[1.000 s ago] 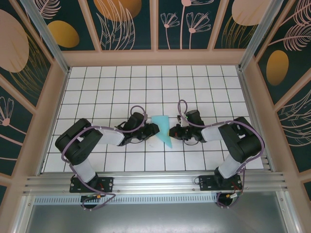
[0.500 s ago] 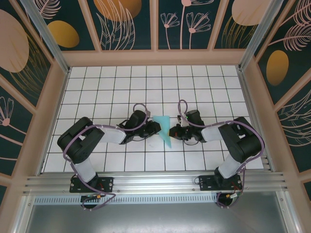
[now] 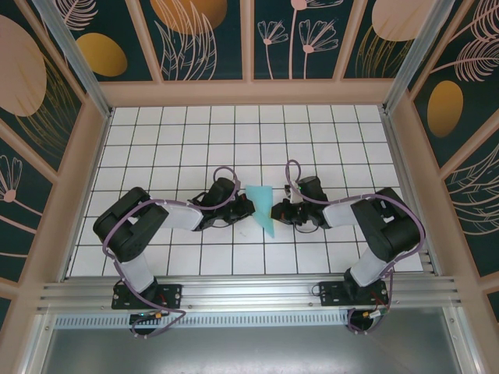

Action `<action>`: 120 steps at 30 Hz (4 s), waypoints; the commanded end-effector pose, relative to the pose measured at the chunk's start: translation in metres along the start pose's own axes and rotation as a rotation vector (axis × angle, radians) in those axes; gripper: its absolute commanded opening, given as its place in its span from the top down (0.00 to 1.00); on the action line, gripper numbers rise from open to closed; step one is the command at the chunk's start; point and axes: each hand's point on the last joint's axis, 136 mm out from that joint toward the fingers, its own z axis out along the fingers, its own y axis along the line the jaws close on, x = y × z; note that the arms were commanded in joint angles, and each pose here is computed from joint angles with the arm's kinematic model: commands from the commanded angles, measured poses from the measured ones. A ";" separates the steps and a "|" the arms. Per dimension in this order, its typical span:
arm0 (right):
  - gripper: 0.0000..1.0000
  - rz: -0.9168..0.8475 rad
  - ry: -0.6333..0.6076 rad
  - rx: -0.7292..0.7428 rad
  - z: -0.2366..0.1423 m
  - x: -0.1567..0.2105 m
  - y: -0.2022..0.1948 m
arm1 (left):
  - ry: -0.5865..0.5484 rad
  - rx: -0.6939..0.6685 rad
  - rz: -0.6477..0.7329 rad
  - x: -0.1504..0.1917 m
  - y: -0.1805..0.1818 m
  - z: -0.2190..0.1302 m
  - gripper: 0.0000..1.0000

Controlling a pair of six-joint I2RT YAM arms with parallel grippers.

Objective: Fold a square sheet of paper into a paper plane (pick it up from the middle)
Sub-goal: Fold the wing for the fifth time at the center of the table.

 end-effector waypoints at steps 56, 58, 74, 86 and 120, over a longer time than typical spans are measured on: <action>0.62 -1.082 -0.447 0.398 -0.009 0.029 0.059 | -0.041 -0.054 0.003 -0.016 -0.015 -0.005 1.00; 0.62 -1.121 -0.439 0.424 -0.002 0.028 0.058 | -0.039 -0.054 0.004 -0.016 -0.014 -0.005 1.00; 0.80 -1.219 -0.454 0.569 0.018 0.019 0.042 | -0.029 -0.066 0.010 -0.015 -0.012 -0.003 1.00; 1.00 -1.158 -0.439 0.542 0.021 0.022 0.039 | -0.050 -0.073 0.005 -0.018 -0.012 -0.007 1.00; 1.00 -0.275 -0.233 -0.104 0.004 0.021 0.041 | -0.295 -0.013 0.041 -0.048 -0.030 -0.067 0.68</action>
